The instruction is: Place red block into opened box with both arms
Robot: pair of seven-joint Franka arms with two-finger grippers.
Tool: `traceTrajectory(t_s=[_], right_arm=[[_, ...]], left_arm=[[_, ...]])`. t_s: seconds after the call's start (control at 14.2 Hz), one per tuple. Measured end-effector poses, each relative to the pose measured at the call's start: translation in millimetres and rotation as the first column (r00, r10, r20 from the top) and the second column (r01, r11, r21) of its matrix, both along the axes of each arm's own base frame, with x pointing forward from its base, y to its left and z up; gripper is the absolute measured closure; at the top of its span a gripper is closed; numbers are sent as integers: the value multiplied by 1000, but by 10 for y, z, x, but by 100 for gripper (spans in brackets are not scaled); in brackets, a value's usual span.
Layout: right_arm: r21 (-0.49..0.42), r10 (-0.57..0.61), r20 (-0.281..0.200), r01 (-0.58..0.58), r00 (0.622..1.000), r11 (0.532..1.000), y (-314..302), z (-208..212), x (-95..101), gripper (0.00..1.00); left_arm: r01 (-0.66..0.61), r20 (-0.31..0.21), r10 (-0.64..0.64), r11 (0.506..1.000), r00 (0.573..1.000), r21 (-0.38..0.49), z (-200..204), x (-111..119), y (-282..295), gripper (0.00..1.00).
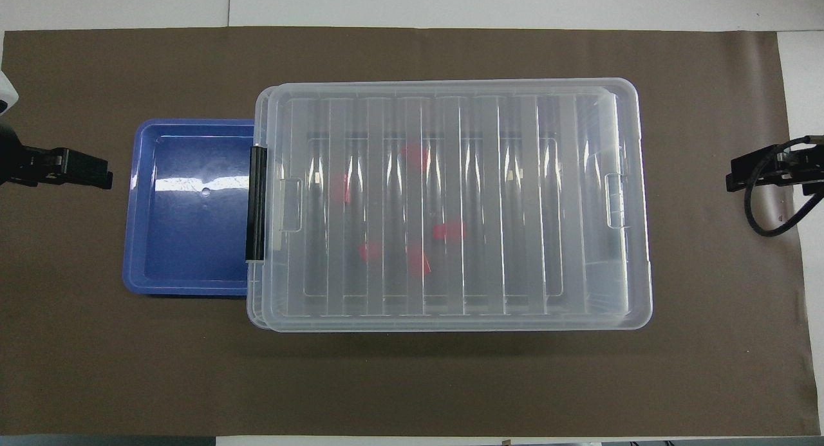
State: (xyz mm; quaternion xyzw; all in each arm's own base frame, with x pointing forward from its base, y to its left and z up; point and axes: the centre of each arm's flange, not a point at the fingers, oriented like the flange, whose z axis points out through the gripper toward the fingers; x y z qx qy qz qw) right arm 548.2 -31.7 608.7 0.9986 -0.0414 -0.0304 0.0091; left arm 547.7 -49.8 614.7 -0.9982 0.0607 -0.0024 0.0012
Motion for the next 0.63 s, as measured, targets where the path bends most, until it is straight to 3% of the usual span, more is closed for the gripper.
traceTrajectory(t_s=[0.63], right_arm=[[0,3,1,-3,1000,1000,15,5,2,0]], left_arm=[[0,0,0,1000,1000,0,0,0,0,0]])
